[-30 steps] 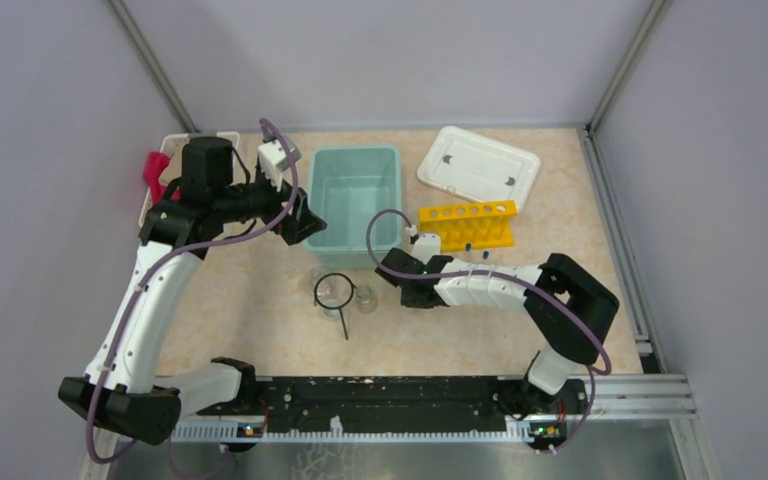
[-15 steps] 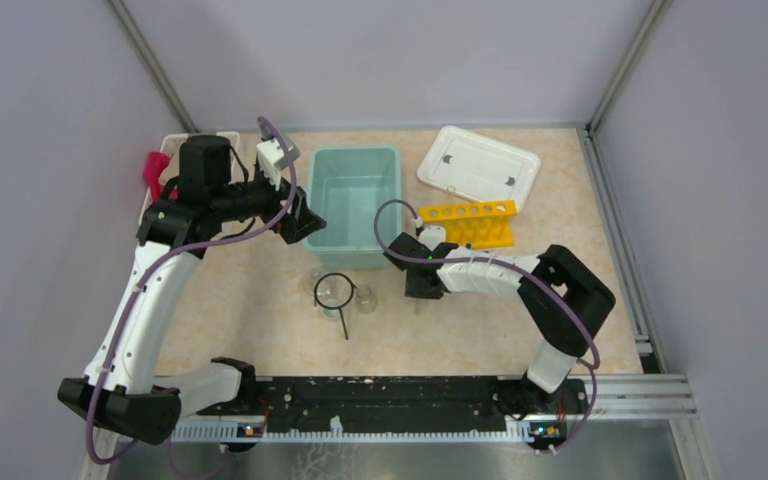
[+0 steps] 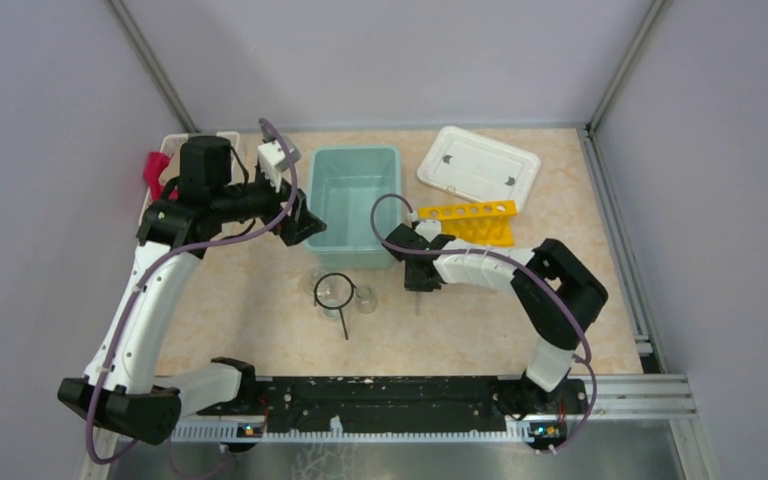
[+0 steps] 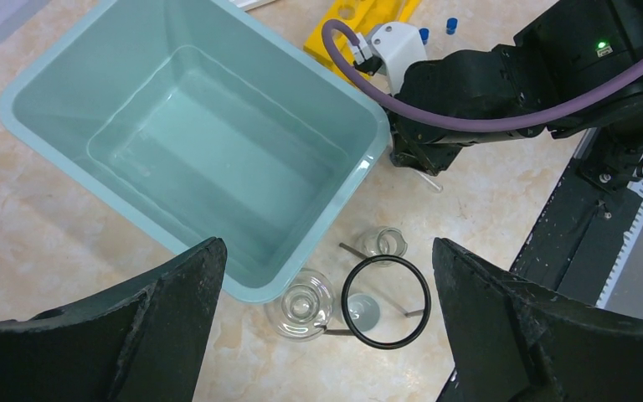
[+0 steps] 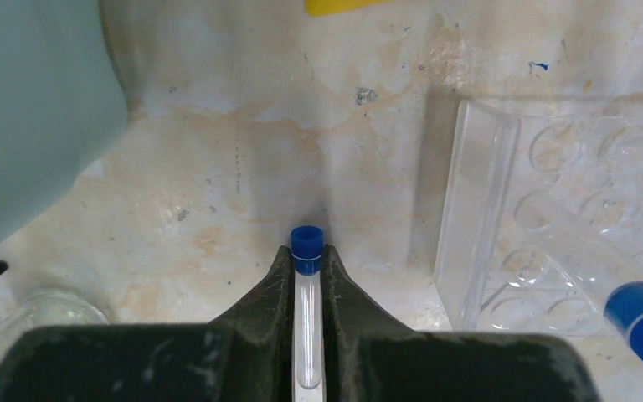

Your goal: Organize the chemistry lab equipment

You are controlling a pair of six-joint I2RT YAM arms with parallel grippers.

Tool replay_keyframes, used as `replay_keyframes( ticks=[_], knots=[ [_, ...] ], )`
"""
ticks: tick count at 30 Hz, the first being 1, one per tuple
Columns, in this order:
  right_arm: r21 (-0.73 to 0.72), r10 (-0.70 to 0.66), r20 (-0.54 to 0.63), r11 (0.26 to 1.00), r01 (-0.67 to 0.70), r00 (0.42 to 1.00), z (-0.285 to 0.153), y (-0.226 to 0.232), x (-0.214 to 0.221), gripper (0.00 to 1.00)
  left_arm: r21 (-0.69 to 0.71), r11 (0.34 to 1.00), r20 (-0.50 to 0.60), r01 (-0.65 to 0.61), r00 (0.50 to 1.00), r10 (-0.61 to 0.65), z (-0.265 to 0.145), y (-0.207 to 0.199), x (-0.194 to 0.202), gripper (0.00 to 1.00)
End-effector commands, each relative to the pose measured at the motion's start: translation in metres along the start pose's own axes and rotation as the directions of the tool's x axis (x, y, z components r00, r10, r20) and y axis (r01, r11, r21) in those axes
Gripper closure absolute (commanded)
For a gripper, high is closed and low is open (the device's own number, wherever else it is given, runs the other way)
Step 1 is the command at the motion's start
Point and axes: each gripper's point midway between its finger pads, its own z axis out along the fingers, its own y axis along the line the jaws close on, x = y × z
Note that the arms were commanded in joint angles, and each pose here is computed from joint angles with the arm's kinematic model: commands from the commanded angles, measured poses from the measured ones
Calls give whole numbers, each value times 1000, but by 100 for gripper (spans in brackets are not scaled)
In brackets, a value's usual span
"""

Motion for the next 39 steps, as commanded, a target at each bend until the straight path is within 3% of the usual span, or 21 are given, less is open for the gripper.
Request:
replay_keyframes(
  ticks=[1, 8, 12, 17, 21, 29, 39],
  knots=[
    [-36, 27, 63, 999, -25, 998, -22, 13, -31, 100, 32, 999, 23, -27, 999, 27, -3, -6, -6, 1],
    [-167, 145, 241, 980, -106, 960, -116, 9, -88, 100, 13, 1000, 56, -24, 998, 23, -8, -7, -13, 1],
    [-273, 226, 315, 952, -140, 922, -174, 3, -110, 100, 72, 997, 60, 9, 998, -13, -7, -19, -8, 1],
    [-398, 289, 375, 908, -128, 881, -234, 14, -134, 100, 139, 989, 65, 41, 997, -51, -2, -30, -3, 1],
    [-563, 333, 430, 825, -39, 839, -278, 52, -147, 100, 215, 974, 71, 75, 993, -92, 2, -40, -5, 1],
    [-670, 388, 512, 739, 73, 766, -325, 123, -166, 100, 330, 933, 32, 144, 986, -164, 12, -53, -1, 8],
    [-725, 468, 527, 683, 88, 709, -340, 155, -169, 100, 358, 915, 10, 186, 979, -203, 15, -56, 5, 20]
  ],
)
